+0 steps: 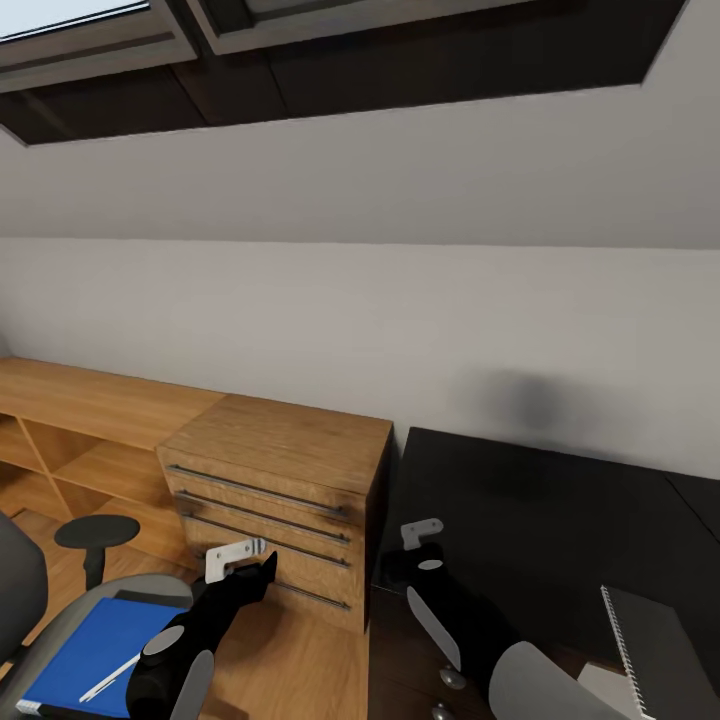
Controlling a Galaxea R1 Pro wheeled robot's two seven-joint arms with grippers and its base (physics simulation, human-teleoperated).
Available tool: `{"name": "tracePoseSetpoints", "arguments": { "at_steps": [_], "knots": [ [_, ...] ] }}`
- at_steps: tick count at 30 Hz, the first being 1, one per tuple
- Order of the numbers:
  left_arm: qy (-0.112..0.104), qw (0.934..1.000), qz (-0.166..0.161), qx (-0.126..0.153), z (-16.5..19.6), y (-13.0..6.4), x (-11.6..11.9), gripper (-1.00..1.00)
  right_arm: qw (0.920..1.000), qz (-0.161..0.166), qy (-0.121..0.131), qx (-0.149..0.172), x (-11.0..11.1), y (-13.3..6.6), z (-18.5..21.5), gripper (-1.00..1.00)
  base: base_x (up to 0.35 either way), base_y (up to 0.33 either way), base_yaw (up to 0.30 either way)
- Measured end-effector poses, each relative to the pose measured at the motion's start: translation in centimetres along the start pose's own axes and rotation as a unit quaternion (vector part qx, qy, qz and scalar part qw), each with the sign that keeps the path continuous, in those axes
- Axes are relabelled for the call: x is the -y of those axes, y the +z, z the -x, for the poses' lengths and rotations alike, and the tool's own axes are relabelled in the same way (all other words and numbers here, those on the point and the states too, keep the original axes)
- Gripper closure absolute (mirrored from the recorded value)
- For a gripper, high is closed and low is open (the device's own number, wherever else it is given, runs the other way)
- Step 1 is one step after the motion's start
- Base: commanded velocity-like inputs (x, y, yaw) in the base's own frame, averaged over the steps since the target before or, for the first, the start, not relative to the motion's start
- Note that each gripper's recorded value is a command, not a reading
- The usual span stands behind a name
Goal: In the bedroom, organize the workspace by keeping the computer under the desk, ensuring the monitor is on the desk, placing the keyboard on the desk next to the monitor, placing the mouse on the desk next to the keyboard, moving the folder from the swivel chair onto the desk next to the mouse, stacking the notebook on top of the folder with the pen on top of the notebook, and positioning the swivel chair next to the desk.
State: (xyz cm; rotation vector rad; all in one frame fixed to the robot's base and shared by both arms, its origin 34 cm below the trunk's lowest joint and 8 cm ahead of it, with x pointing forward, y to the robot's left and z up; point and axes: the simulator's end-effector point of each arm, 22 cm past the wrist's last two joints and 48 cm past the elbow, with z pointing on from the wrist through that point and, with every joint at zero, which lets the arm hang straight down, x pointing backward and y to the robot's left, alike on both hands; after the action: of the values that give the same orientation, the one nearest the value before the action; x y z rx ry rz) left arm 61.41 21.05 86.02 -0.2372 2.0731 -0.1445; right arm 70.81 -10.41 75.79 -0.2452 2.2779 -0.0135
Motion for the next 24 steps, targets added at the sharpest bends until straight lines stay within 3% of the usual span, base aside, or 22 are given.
{"name": "tracePoseSetpoints", "arguments": {
  "at_steps": [24],
  "knots": [
    [0.000, 1.0000, 0.000, 0.000, -2.2, 1.2, -0.5, -1.00, 1.0000, 0.000, 0.001, 0.001, -0.2, 1.7, -1.9, -1.00, 0.000, 0.000, 0.000]
  ]
}}
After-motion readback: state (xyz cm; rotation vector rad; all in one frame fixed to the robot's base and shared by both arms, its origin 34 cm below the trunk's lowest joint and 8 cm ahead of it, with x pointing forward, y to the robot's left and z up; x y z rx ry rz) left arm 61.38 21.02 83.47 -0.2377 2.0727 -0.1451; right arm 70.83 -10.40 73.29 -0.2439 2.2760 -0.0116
